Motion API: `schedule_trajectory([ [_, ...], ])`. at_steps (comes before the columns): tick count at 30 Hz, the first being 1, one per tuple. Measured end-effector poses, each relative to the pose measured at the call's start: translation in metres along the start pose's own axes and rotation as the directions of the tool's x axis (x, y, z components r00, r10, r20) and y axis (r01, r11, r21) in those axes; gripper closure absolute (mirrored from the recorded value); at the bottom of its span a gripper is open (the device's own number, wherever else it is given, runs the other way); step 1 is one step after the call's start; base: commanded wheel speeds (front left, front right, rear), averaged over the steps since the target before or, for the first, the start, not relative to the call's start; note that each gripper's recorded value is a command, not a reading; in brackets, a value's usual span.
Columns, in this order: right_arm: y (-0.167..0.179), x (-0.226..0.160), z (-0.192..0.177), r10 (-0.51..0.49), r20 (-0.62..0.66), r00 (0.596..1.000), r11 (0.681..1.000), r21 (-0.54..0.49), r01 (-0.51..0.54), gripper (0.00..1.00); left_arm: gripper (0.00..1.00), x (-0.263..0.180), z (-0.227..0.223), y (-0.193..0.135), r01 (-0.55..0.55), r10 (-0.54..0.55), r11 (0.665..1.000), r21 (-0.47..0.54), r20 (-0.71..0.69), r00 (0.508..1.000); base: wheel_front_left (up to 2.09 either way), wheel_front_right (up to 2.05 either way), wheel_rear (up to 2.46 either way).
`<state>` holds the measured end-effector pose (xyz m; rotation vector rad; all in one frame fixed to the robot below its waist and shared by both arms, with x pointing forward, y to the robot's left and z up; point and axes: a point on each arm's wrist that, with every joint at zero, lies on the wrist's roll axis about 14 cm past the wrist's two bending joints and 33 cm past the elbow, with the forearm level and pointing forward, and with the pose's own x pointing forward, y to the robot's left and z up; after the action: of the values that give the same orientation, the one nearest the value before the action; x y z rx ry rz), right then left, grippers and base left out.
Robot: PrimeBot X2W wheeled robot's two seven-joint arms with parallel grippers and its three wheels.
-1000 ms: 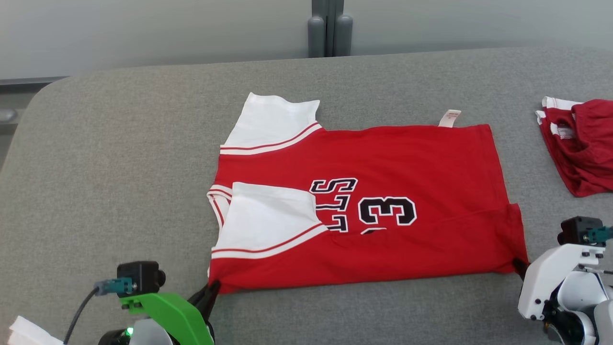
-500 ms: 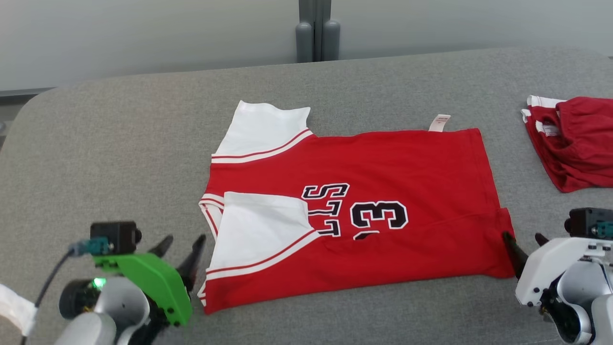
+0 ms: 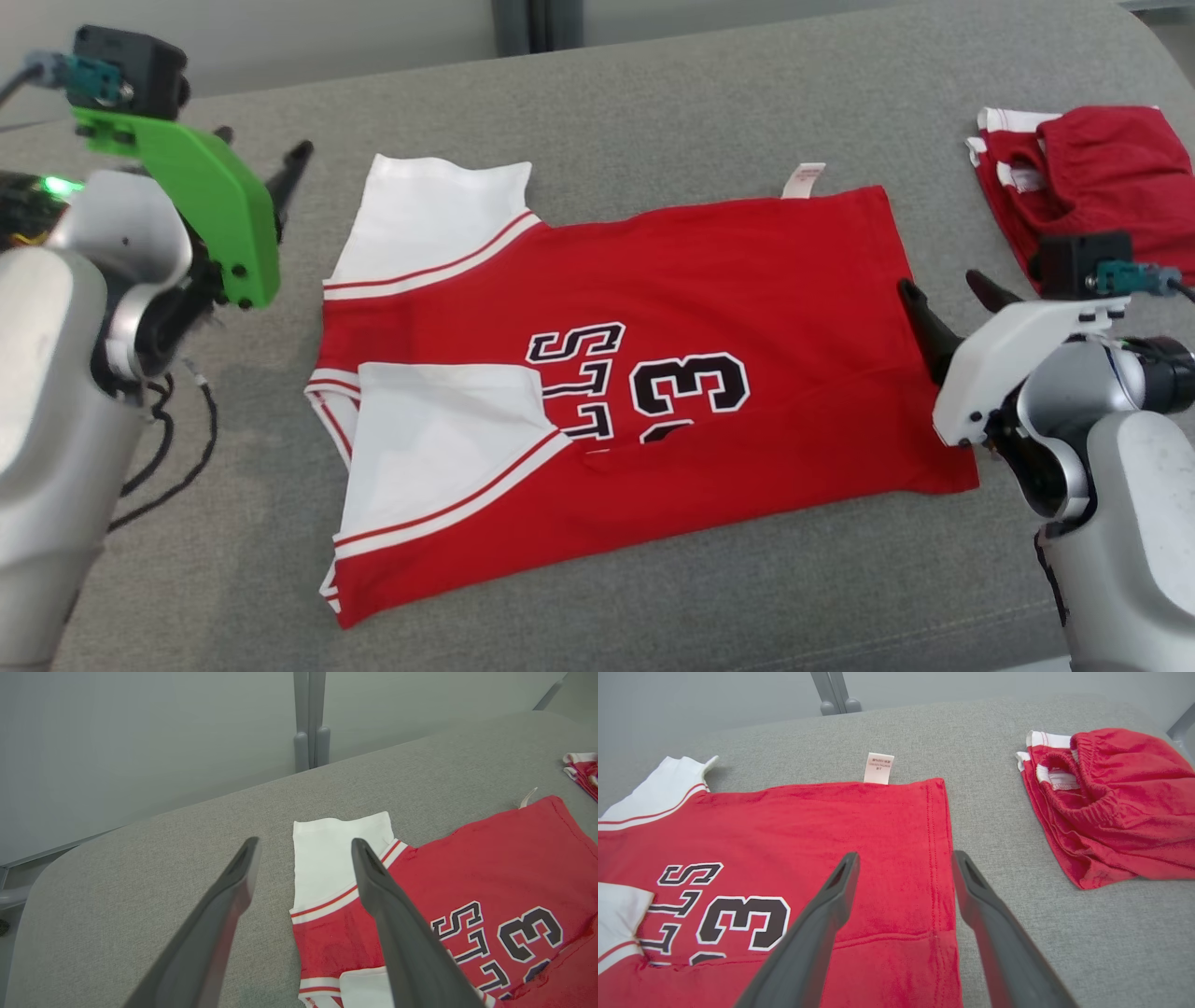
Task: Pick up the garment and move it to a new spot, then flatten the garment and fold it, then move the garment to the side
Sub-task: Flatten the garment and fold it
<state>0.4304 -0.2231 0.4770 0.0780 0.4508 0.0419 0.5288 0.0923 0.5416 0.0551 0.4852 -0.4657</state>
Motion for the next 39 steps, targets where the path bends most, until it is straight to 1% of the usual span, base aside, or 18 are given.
schedule_trajectory([
  [3,-0.002,0.012,0.005,-0.003,0.002,1.0,1.0,-0.015,0.003,0.0,0.0,0.024,-0.001,0.013,-0.022,0.024,0.999,0.023,-0.063,0.998,0.0,0.0,0.0],
  [5,-0.004,0.02,0.004,-0.004,-0.006,1.0,1.0,-0.018,0.004,0.0,0.0,0.041,-0.007,0.014,-0.016,0.018,1.0,0.023,-0.103,0.995,0.0,0.0,0.0],
  [12,-0.009,0.043,-0.005,-0.008,-0.031,0.999,0.999,-0.038,0.007,0.0,0.0,0.095,-0.044,0.019,0.002,-0.003,1.0,-0.005,-0.226,0.974,0.0,0.0,0.0],
  [17,-0.017,0.052,-0.019,-0.025,-0.067,0.997,0.999,-0.047,0.022,0.0,0.0,0.127,-0.069,0.012,0.032,-0.046,0.998,-0.055,-0.28,0.959,0.0,0.0,0.0],
  [19,-0.022,0.055,-0.024,-0.035,-0.076,0.996,0.998,-0.049,0.031,0.0,0.0,0.137,-0.079,0.01,0.038,-0.056,0.997,-0.066,-0.301,0.952,0.0,0.0,0.0],
  [24,-0.03,0.059,-0.033,-0.051,-0.1,0.994,0.998,-0.051,0.046,0.0,0.0,0.156,-0.1,0.013,0.011,-0.044,0.995,-0.098,-0.349,0.936,0.0,0.0,0.0],
  [30,-0.033,0.064,-0.038,-0.055,-0.11,0.992,0.997,-0.058,0.049,0.0,0.0,0.167,-0.113,0.013,0.001,-0.046,0.993,-0.117,-0.376,0.926,0.0,0.0,0.0],
  [31,-0.033,0.065,-0.037,-0.054,-0.107,0.993,0.997,-0.059,0.048,0.0,0.04,0.167,-0.113,0.013,-0.001,-0.045,0.993,-0.119,-0.377,0.925,0.0,0.0,0.0],
  [32,-0.033,0.066,-0.036,-0.053,-0.105,0.993,0.997,-0.062,0.046,0.0,0.5,0.167,-0.114,0.014,-0.004,-0.042,0.993,-0.119,-0.378,0.925,0.0,0.0,0.0],
  [34,-0.032,0.069,-0.03,-0.046,-0.091,0.995,0.996,-0.075,0.039,0.0,0.77,0.166,-0.114,0.016,-0.007,-0.038,0.993,-0.117,-0.377,0.926,0.0,0.0,0.0],
  [35,-0.031,0.071,-0.028,-0.042,-0.089,0.995,0.996,-0.083,0.034,0.0,0.93,0.166,-0.113,0.016,-0.008,-0.037,0.993,-0.118,-0.371,0.928,0.0,0.0,0.0],
  [36,-0.03,0.073,-0.026,-0.036,-0.087,0.996,0.995,-0.093,0.027,0.0,1.0,0.165,-0.112,0.017,-0.012,-0.033,0.993,-0.121,-0.363,0.931,0.0,0.0,0.0],
  [39,-0.025,0.081,-0.018,-0.017,-0.081,0.997,0.993,-0.121,0.007,0.0,1.0,0.163,-0.111,0.017,-0.01,-0.037,0.991,-0.131,-0.353,0.935,0.0,0.0,0.0],
])
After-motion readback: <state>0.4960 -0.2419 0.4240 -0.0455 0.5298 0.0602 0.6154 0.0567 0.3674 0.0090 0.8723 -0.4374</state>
